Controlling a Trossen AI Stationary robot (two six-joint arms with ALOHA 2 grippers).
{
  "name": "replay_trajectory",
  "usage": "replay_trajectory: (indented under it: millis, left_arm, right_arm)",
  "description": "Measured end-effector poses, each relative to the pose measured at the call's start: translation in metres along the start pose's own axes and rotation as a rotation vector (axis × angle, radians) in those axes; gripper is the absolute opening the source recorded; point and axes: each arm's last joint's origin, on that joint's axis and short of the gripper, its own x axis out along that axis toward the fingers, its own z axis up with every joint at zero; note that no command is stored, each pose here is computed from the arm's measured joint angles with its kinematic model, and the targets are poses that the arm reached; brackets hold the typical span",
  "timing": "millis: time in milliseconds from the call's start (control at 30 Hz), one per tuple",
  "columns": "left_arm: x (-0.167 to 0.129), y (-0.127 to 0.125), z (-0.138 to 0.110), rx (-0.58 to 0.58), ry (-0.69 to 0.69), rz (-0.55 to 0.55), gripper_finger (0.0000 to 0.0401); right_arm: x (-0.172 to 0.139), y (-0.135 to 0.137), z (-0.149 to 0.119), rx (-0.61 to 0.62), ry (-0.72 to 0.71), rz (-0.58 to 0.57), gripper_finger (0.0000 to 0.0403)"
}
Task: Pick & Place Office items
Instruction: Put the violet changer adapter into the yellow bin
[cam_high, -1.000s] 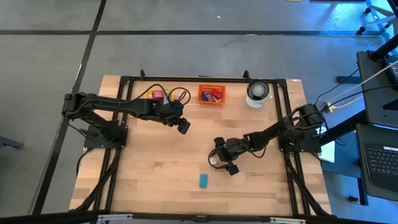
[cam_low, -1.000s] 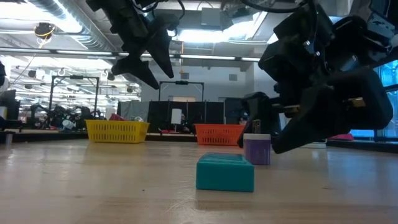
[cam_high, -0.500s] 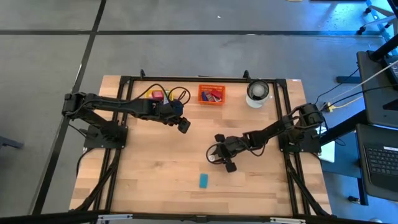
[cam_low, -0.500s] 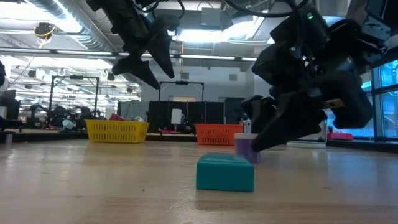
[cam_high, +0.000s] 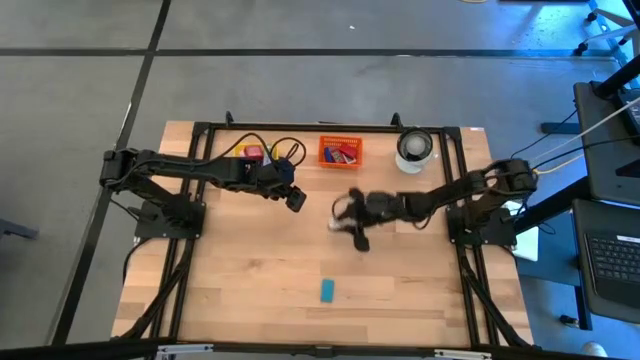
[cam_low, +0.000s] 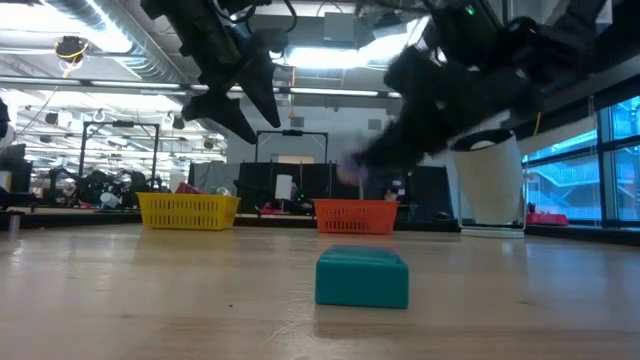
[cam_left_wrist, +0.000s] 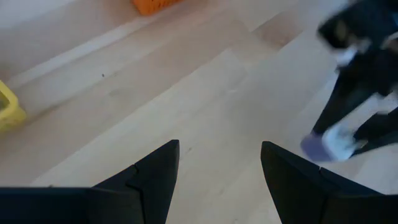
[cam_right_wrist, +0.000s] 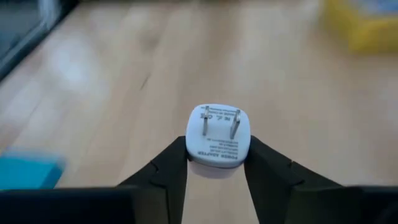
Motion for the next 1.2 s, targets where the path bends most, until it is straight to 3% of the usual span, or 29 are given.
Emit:
replay_trajectory:
  millis: [200, 367, 633, 833, 967, 1100, 1200]
  left_arm:
    - [0.001, 0.001, 0.009, 0.065, -0.049, -0.026, 0.0223]
    - [-0.009, -0.010, 0.024, 0.240, -0.208, -0.142, 0.0223]
    - [-0.048, -0.014, 0.036, 0.555, -0.430, -0.198, 0.0223]
    - [-0.073, -0.011, 0.040, 0.617, -0.546, -0.163, 0.0237]
    - [-0.087, -0.008, 0.048, 0.536, -0.649, -0.157, 0.0251]
    - [-0.096, -0.001, 0.061, 0.240, -0.735, -0.197, 0.0265]
    - [-0.092, 0.007, 0.069, 0.097, -0.690, -0.285, 0.0269]
  right_arm:
    - [-0.029, -0.030, 0.058, 0.058, -0.229, -0.100, 0.0138]
    - [-0.045, -0.041, 0.098, 0.059, -0.341, -0.133, 0.0136]
    - [-0.060, -0.051, 0.142, 0.000, -0.319, -0.189, 0.0138]
    - [-0.070, -0.058, 0.166, -0.060, -0.336, -0.297, 0.0139]
    - [-0.074, -0.063, 0.171, -0.081, -0.343, -0.346, 0.0140]
    - [-0.073, -0.064, 0.170, -0.206, -0.310, -0.392, 0.0140]
    - [-0.070, -0.064, 0.169, -0.337, -0.253, -0.509, 0.0140]
